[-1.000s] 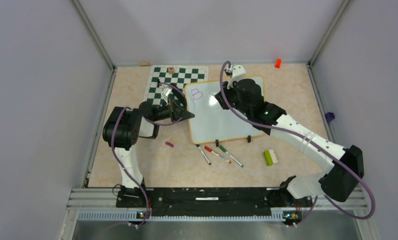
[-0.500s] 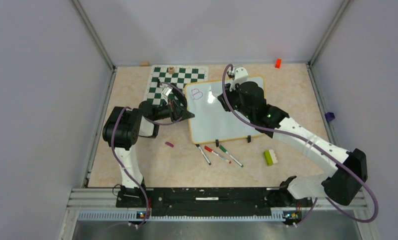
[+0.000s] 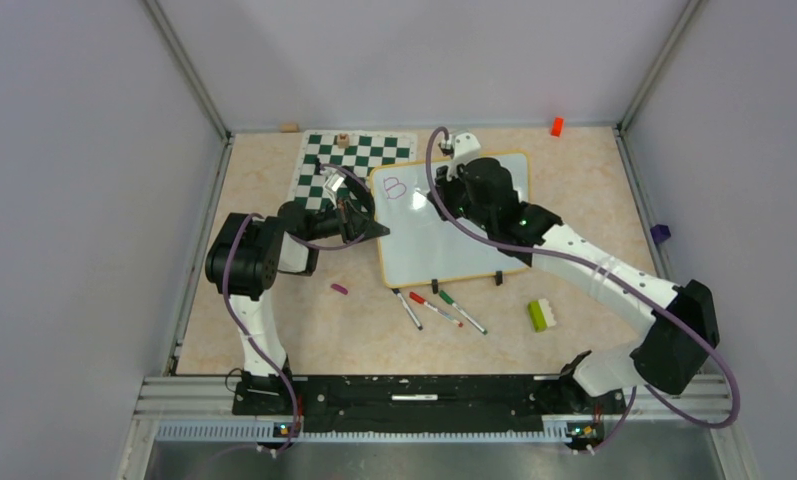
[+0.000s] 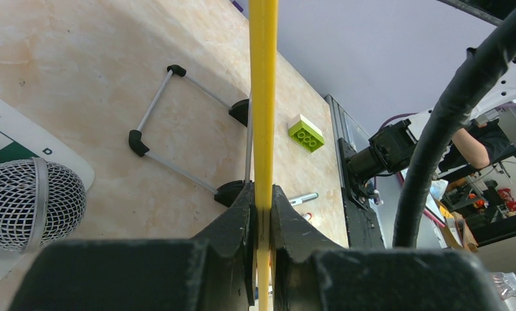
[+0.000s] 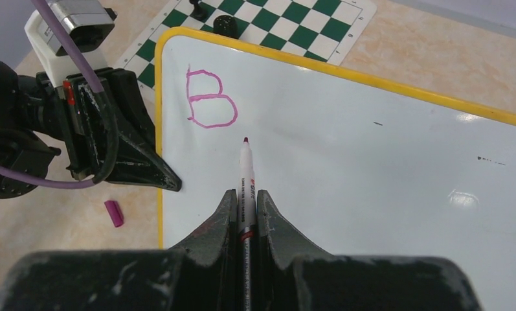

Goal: Write a sentence on the whiteboard

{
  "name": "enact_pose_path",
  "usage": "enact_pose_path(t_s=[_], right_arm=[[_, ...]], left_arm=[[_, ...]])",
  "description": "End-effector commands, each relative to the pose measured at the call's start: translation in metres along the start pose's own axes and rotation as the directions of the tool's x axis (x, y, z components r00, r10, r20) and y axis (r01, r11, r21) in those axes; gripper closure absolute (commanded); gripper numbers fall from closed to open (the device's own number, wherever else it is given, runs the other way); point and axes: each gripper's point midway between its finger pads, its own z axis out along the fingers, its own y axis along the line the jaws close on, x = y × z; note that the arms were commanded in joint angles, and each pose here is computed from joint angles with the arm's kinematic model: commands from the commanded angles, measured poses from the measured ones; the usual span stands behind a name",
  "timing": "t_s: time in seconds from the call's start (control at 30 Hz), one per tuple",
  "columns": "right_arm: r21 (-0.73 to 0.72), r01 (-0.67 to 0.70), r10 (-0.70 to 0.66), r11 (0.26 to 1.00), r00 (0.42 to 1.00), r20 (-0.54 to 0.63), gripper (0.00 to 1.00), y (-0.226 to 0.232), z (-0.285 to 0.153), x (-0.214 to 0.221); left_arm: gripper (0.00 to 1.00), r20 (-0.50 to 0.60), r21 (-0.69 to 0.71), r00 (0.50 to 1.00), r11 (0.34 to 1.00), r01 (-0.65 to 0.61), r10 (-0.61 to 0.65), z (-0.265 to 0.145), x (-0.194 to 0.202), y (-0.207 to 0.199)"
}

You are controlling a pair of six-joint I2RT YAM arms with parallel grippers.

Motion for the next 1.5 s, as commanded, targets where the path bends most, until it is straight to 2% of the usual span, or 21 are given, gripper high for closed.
enact_pose_path(t_s=[0.0, 0.83, 1.17, 1.47], right_arm=[[-0.029, 0.012, -0.009, 1.0, 0.996, 0.085, 1.0, 0.009, 0.001, -0.037], [-0.032, 0.029, -0.027, 0.999, 0.998, 0.054, 1.0, 0.017, 0.03, -0.031], [0.038, 0.033, -0.034, 0.999, 0.999, 0.014, 1.0, 0.005, 0.04, -0.02], [0.103, 0.03, -0.034, 0.994, 0.999, 0.033, 1.0, -0.006, 0.034, -0.027]], left_arm=[[1.0, 0.008, 0.046, 0.993, 0.992, -0.115, 0.115, 0.001, -0.01, -0.015], [1.0, 0.009, 0.046, 0.993, 0.992, -0.119, 0.119, 0.002, -0.01, -0.016], [1.0, 0.01, 0.046, 0.992, 0.991, -0.122, 0.122, 0.001, -0.01, -0.017], [1.0, 0.008, 0.046, 0.993, 0.992, -0.12, 0.12, 0.001, -0.01, -0.016]])
